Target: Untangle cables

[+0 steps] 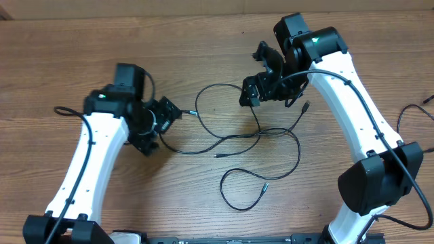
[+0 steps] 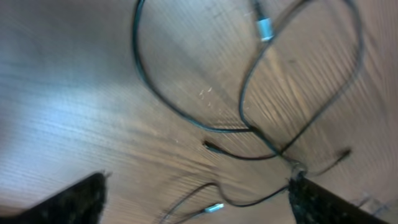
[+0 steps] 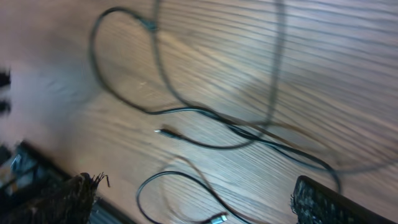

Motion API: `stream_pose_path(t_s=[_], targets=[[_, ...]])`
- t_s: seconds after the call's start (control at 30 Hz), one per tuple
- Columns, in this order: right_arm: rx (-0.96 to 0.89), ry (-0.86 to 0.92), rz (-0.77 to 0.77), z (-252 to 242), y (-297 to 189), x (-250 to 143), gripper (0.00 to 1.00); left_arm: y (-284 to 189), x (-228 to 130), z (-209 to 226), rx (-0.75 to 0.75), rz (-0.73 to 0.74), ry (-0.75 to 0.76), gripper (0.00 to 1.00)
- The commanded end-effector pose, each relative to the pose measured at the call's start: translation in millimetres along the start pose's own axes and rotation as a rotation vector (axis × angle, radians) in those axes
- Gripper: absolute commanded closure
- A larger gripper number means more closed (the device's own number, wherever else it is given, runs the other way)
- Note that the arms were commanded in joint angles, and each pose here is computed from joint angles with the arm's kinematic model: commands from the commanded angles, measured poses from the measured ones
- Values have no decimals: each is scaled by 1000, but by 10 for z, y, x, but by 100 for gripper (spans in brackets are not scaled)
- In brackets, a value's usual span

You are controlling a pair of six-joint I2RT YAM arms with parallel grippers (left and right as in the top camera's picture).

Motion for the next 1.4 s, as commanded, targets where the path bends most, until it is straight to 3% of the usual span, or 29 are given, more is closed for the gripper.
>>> stream_pose_path(t_s=[0.0, 0.17, 0.3, 0.4, 0.47, 0.87, 1.17, 1.33, 1.37], targets=[[-116, 160, -23, -275, -90, 4, 0, 236, -226, 56, 81, -23, -364, 10], [-119, 204, -18, -367, -126, -18, 0, 619, -518, -141, -7, -9, -569, 11], [-120, 206, -19, -374, -128, -17, 0, 879, -640, -345, -127, -46, -687, 18], [-120, 206, -19, -374, -128, -17, 0, 998, -648, -575, -254, -91, -624, 35], [-119, 206, -19, -373, -128, -17, 0, 1081, -695, -705, -298, -68, -598, 38], [-120, 211, -8, -372, -128, -41, 0, 1741, -775, -439, -79, -17, -606, 47], [-119, 212, -4, -371, -128, -47, 0, 1829, -695, -192, 30, -116, -615, 72], [-120, 213, -1, -371, -128, -55, 0, 1819, -623, -181, 30, -174, -494, 95], [-120, 213, -1, -371, -128, -55, 0, 1817, -613, -180, 31, -181, -469, 96]])
Point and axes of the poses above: each gripper's point midway between its finger pads, its own y axis out along the fingers, its own z axis along the line the jaws close on, x = y × z, the point moved 5 cm from there along -y, back along the fingers, and after that the axes turned 1 degree about y, right-handed, at the moved point
